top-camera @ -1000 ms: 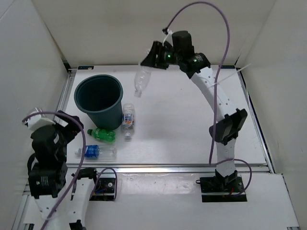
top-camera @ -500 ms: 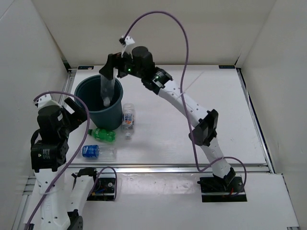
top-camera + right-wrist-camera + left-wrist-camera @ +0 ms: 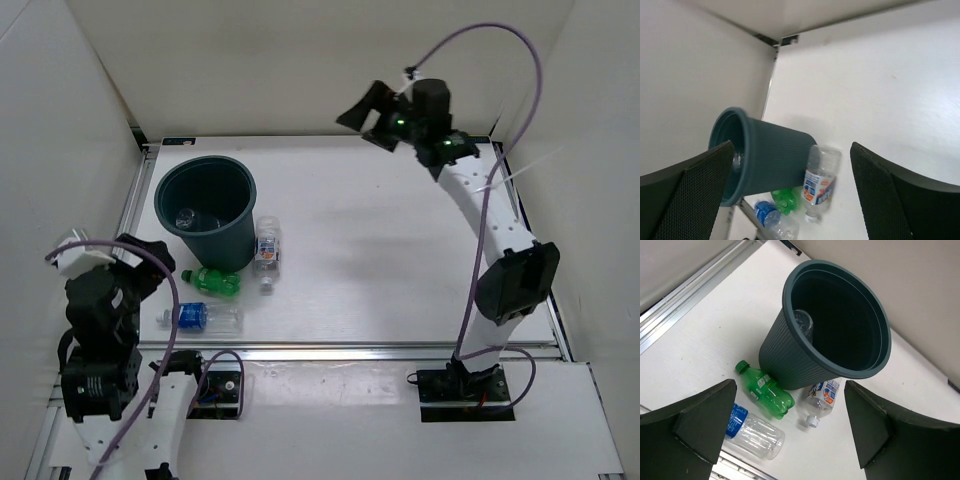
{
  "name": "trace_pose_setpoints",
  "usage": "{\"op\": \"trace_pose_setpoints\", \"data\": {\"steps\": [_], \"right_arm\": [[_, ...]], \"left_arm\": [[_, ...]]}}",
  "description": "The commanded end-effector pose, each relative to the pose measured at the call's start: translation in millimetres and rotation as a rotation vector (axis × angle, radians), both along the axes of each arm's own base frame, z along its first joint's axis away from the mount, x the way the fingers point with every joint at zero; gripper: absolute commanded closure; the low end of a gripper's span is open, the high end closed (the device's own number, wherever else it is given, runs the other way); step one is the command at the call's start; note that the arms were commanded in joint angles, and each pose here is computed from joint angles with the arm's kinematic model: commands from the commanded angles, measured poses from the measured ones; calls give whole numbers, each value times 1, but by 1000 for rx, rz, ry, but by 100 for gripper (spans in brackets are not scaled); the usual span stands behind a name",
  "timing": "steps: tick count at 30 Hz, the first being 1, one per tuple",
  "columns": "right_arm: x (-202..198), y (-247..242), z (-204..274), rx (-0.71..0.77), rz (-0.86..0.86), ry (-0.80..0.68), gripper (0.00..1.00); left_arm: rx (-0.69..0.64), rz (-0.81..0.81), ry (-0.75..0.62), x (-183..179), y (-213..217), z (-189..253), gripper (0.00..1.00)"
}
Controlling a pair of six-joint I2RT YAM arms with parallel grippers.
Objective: Put the plastic bottles in the bin
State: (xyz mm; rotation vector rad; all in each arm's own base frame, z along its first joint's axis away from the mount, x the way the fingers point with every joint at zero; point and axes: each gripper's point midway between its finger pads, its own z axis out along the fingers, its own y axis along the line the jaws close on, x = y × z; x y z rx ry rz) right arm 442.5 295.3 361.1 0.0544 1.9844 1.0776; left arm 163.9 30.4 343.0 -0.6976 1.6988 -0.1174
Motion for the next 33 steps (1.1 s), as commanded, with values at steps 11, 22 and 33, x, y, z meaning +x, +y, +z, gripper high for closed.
{"op": "trace_pose_setpoints", "data": {"steps": [11, 22, 33], "right_arm": [[-69, 98, -230, 52, 530, 639, 0], [-81, 146, -281, 49, 629, 746, 0], [-85, 179, -331, 62, 597, 883, 0]], "left_arm": [[-95, 40, 90, -17, -3, -36, 0], [-124, 65, 149, -12, -2, -55, 0], [-106, 41, 228, -15, -4, -59, 0]]}}
